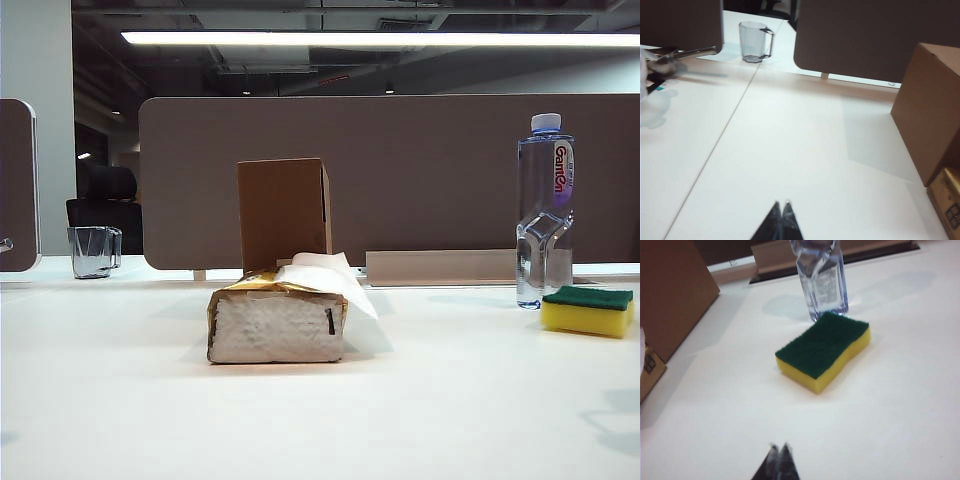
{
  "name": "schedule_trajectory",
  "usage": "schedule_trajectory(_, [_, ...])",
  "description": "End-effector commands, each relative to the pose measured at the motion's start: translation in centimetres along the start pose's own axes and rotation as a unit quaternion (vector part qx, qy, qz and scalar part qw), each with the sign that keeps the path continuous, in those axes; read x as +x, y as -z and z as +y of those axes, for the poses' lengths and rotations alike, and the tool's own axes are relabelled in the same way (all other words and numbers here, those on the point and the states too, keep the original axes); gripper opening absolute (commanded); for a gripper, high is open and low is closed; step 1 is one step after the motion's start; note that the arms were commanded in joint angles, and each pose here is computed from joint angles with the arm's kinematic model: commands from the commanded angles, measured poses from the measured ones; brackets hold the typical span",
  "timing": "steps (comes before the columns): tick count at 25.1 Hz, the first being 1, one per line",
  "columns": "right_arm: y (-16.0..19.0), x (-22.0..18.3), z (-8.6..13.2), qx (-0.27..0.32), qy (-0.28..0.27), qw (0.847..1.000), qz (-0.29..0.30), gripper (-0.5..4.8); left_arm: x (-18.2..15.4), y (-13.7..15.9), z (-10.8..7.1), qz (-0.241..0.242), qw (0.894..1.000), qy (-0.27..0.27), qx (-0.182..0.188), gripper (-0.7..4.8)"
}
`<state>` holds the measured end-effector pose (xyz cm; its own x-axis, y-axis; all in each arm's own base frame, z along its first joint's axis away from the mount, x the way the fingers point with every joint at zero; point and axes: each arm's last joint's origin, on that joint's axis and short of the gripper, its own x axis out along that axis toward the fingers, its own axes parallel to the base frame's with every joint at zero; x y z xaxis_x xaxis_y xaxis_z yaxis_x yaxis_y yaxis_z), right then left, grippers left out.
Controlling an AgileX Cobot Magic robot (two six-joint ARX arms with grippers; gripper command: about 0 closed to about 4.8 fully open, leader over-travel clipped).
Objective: Move the sponge from left to right to wipe the table, avoiding obstacles on the table, and finally reaching the bottle of mineral water.
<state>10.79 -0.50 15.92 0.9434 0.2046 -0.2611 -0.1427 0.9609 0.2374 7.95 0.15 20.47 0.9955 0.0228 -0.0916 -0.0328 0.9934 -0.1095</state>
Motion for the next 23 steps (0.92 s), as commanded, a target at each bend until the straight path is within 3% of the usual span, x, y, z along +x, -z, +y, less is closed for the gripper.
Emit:
schedule_trajectory(1, [0.5,0.2,-0.2,-0.016,-0.002,1.0,-0.011,-0.06,0.3,0.2,0.0,-0.02,1.0,0.01,0.0,-0.05])
schedule_trajectory(17, [1.4,0.4,-0.2,-0.048,-0.021,0.998,-0.017,-0.06,1.1,1.7,0.0,-0.015,0.999,0.03,0.032,-0.04])
schedule_trajectory(23, [1.0,0.1,0.2,-0.061,-0.037,0.996,-0.046,-0.05,1.1,1.9,0.0,-0.011,0.999,0.03,0.039,-0.05])
